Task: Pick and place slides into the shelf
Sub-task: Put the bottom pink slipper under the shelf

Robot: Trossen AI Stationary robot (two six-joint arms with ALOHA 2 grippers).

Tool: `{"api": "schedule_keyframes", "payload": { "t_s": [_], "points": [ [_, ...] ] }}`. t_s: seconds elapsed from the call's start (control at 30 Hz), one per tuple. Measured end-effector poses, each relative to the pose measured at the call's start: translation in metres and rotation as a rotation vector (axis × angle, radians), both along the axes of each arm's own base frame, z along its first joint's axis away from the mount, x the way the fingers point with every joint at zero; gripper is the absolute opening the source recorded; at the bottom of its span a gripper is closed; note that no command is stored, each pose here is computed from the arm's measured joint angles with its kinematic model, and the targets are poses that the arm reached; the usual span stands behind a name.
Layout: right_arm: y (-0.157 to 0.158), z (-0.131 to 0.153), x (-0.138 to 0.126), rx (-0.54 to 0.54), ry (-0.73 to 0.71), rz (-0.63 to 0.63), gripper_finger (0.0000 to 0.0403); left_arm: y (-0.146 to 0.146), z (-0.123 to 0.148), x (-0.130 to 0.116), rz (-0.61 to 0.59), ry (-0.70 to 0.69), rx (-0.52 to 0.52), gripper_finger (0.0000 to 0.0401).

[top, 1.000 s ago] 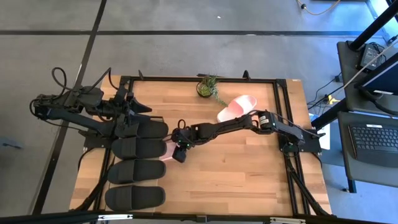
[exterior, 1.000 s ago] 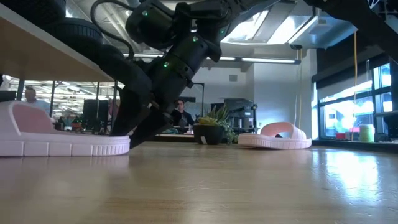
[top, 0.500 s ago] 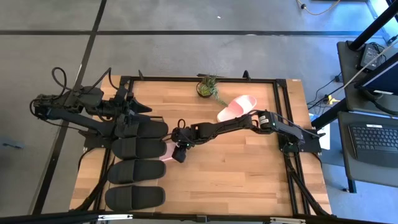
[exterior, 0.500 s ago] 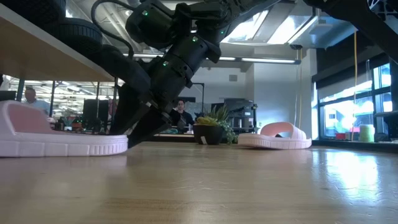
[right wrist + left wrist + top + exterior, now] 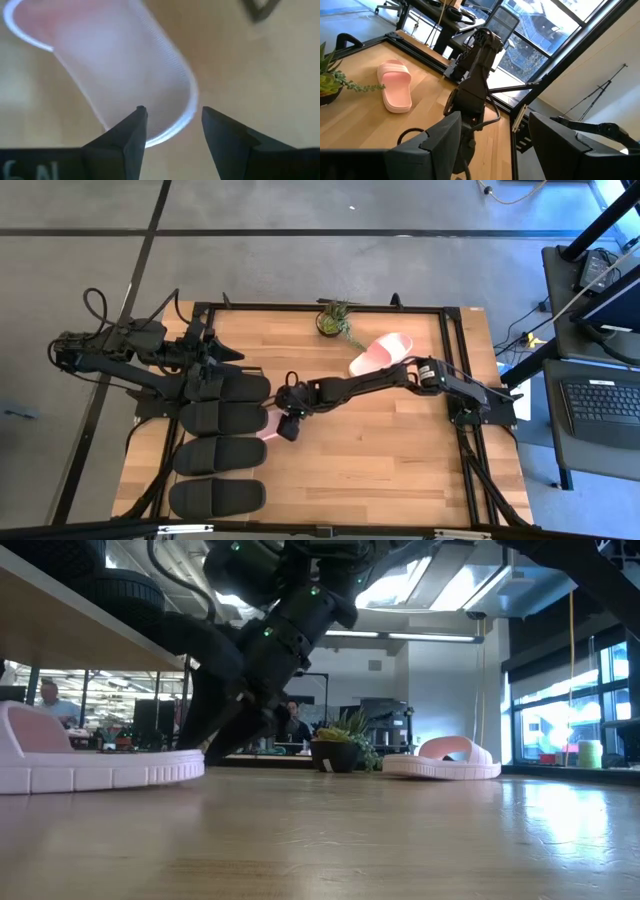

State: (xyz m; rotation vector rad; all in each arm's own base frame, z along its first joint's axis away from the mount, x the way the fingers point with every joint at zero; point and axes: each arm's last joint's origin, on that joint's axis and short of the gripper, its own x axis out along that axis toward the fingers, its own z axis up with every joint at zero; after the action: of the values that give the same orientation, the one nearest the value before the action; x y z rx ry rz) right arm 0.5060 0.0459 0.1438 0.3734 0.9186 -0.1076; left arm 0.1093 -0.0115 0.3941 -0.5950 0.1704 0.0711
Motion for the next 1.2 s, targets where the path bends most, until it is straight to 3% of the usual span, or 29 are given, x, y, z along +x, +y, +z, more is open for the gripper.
{"api": "schedule_keyframes", "payload": {
  "t_s": [0.33,0.63,0.73,0.93,1.2],
  "points": [
    [-0.001,0.013,-0.006,-0.041,0.019,-0.019,0.0191,0.0,0.0,0.0,0.0,0.0,0.0,0.0225],
    [0.015,0.018,-0.023,-0.163,0.14,0.227,0.0191,0.0,0.0,0.0,0.0,0.0,0.0,0.0225],
    [0.018,0.027,-0.024,-0.199,0.12,0.278,0.0191,0.0,0.0,0.0,0.0,0.0,0.0,0.0225],
    [0.017,0.027,-0.019,-0.37,0.066,0.369,0.0191,0.0,0.0,0.0,0.0,0.0,0.0,0.0225],
    [0.014,0.015,-0.017,-0.397,0.064,0.5,0.0191,0.0,0.0,0.0,0.0,0.001,0.0,0.0225]
  ]
}}
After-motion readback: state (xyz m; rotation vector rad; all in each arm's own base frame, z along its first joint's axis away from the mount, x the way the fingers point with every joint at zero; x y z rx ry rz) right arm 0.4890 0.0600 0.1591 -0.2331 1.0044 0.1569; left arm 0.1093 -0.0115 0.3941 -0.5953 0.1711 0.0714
